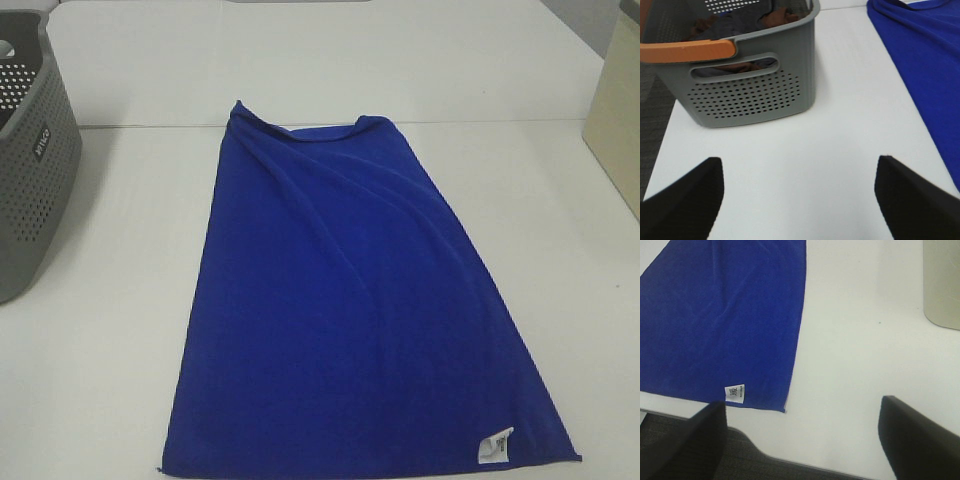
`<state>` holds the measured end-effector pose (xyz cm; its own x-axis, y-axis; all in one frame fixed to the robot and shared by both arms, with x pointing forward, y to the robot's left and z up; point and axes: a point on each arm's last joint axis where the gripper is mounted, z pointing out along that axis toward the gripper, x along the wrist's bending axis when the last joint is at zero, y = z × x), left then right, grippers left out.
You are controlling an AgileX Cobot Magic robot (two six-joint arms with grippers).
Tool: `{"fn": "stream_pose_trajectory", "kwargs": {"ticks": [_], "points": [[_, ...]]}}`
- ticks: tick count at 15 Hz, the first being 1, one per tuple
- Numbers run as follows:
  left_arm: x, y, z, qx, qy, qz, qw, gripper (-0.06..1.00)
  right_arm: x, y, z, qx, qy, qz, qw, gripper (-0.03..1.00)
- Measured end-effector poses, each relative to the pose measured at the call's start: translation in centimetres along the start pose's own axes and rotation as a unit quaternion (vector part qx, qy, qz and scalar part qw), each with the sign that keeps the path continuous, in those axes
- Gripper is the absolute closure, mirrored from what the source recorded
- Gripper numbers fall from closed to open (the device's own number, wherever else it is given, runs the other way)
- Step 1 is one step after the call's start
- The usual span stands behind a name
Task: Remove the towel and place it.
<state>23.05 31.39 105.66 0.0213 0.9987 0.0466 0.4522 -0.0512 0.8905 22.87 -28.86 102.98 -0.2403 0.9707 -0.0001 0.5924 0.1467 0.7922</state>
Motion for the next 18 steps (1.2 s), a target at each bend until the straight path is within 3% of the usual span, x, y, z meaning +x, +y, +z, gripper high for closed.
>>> {"fn": "stream_pose_trajectory", "kwargs": {"ticks": [2, 4, 18], "points": [[-0.12, -0.07, -0.15, 0.003, 0.055, -0.028, 0.998, 0.16, 0.04, 0.04, 0.05, 0.000, -0.017, 0.013, 1.000, 0.15], [-0.18, -0.10, -0.20, 0.004, 0.077, -0.040, 0.996, 0.16, 0.07, 0.08, 0.10, 0.000, -0.036, 0.028, 0.999, 0.15], [-0.40, -0.10, -0.18, 0.005, 0.065, -0.030, 0.997, 0.16, 0.13, 0.09, 0.11, -0.001, -0.034, 0.030, 0.999, 0.15]]}}
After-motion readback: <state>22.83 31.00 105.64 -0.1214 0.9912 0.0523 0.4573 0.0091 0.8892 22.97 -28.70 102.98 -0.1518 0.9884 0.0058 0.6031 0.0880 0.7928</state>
